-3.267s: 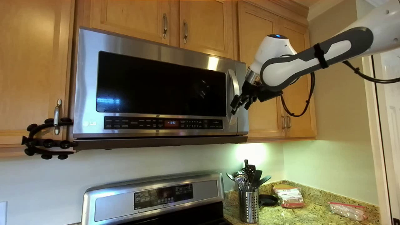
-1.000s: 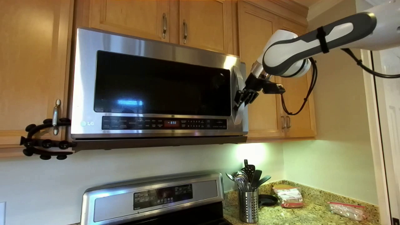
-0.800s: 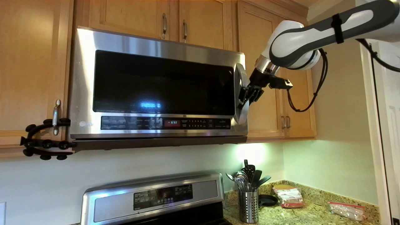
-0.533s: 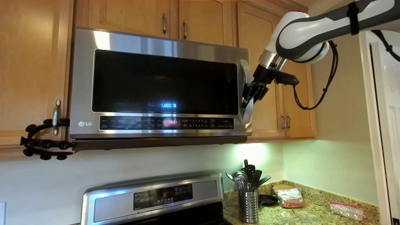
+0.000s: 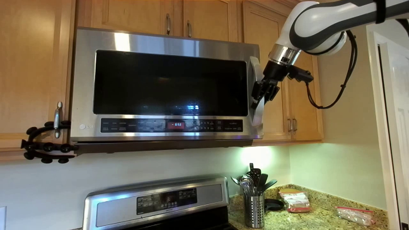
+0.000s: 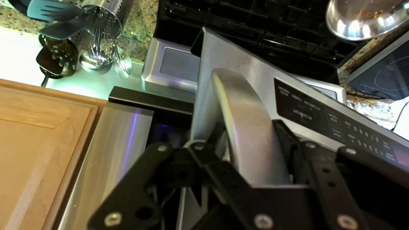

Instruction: Open the microwave door

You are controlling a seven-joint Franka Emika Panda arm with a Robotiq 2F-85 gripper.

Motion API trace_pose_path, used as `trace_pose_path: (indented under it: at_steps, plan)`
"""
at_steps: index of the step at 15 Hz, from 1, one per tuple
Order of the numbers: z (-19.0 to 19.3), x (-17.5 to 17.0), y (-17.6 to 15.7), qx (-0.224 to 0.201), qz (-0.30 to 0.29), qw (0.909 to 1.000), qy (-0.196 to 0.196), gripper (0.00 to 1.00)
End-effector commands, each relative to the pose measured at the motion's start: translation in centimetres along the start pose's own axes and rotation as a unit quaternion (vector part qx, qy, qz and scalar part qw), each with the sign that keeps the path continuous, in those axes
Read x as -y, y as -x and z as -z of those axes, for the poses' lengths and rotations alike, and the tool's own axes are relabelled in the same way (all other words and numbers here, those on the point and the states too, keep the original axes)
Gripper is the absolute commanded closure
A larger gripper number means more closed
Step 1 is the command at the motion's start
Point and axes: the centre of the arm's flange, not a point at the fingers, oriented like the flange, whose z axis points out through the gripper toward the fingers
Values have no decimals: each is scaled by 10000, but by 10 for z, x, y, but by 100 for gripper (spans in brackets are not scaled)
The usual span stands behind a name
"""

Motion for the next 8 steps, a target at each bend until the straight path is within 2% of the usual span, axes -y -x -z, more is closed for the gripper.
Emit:
trace_pose_path:
  at_steps: [1, 3, 5, 7, 8]
  plan:
    - [-7, 33, 14, 738, 127, 9968, -275, 35]
    - [-11, 41, 23, 1255, 228, 9913, -333, 25]
    - [-14, 44, 34, 1827, 287, 9819, -400, 14]
    - [-14, 46, 42, 2374, 325, 9697, -475, 2]
    - [-16, 40, 47, 2665, 366, 9620, -467, 0]
